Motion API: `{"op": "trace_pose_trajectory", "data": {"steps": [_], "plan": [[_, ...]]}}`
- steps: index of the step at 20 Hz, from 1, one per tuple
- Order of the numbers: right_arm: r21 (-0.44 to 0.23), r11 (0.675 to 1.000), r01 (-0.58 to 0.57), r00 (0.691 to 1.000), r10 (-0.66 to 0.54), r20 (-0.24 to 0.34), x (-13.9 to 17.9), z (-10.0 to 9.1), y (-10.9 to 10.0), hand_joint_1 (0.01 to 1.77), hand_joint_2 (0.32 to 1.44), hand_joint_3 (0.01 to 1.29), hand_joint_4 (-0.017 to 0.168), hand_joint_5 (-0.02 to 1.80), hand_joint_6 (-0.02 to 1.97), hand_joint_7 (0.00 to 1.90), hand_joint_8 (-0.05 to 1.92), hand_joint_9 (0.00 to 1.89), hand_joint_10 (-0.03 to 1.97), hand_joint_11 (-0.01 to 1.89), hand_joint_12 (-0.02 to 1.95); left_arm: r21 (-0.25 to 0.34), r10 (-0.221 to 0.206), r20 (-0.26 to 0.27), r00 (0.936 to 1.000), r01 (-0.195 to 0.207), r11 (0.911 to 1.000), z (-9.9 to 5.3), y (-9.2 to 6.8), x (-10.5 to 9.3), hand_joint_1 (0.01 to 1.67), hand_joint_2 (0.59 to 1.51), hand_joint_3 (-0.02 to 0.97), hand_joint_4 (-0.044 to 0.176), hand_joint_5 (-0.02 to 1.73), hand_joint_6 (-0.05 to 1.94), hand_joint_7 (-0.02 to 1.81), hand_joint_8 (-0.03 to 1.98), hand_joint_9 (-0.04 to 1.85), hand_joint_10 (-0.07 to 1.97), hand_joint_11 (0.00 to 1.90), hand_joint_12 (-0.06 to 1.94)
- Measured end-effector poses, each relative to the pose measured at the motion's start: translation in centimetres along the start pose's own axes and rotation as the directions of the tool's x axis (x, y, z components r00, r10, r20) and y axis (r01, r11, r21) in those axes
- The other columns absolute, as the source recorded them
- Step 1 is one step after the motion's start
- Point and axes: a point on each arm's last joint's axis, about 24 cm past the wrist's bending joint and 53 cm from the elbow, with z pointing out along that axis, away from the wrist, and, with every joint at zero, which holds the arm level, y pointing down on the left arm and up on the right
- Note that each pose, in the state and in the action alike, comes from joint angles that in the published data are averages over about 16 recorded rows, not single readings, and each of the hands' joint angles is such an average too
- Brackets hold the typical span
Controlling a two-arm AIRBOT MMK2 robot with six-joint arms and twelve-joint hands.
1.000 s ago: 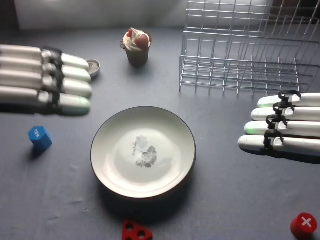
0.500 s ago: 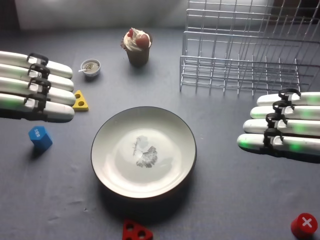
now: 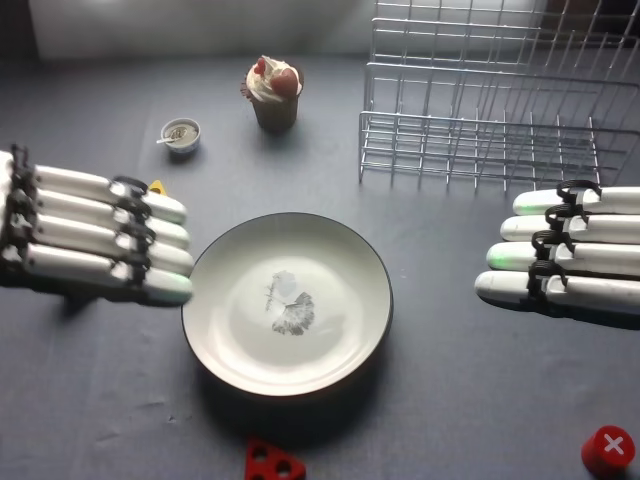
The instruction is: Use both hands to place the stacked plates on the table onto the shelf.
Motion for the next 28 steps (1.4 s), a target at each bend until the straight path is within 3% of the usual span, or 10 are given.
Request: {"op": "trace_pose_trajectory", "data": {"steps": [7, 12, 21, 28], "plan": [[0.015, 1.000, -0.014, 1.000, 0.014, 0.014, -0.5, 0.0, -0.4, 0.03, 0.92, 0.02, 0.004, 0.12, 0.01, 0.16, 0.00, 0.17, -0.01, 0.18, 0.02, -0.032, -0.045, -0.035, 0.9984, 0.044, 0.9985, 2.1, 1.2, 2.2, 0.07, 1.001, 0.004, 0.000, 0.13, 0.01, 0.16, 0.02, 0.15, 0.01, 0.12, 0.05], [0.023, 0.999, -0.027, 0.999, 0.027, 0.024, -0.8, 0.0, -0.7, 0.03, 0.93, 0.02, 0.004, 0.11, 0.01, 0.16, 0.00, 0.17, -0.01, 0.18, 0.02, -0.075, -0.062, -0.048, 0.9969, 0.059, 0.9955, 3.0, 2.9, 3.3, 0.08, 1.005, 0.004, 0.000, 0.13, 0.01, 0.16, 0.02, 0.15, 0.01, 0.13, 0.05], [0.047, 0.997, -0.058, 0.998, 0.057, 0.035, -1.2, 0.0, -1.5, 0.03, 0.94, 0.02, 0.003, 0.10, 0.01, 0.14, 0.00, 0.15, -0.01, 0.15, 0.02, -0.143, -0.075, -0.058, 0.9955, 0.066, 0.9875, 3.7, 5.7, 4.3, 0.09, 1.012, 0.004, -0.001, 0.12, 0.01, 0.15, 0.02, 0.14, 0.01, 0.14, 0.05], [0.082, 0.993, -0.089, 0.995, 0.085, 0.049, -1.6, -0.1, -2.6, 0.03, 0.94, 0.02, 0.003, 0.09, 0.01, 0.13, 0.00, 0.14, -0.01, 0.15, 0.02, -0.176, -0.090, -0.076, 0.9930, 0.075, 0.9815, 4.1, 7.0, 5.4, 0.09, 1.015, 0.004, -0.001, 0.12, 0.01, 0.14, 0.02, 0.13, 0.01, 0.13, 0.04]]}}
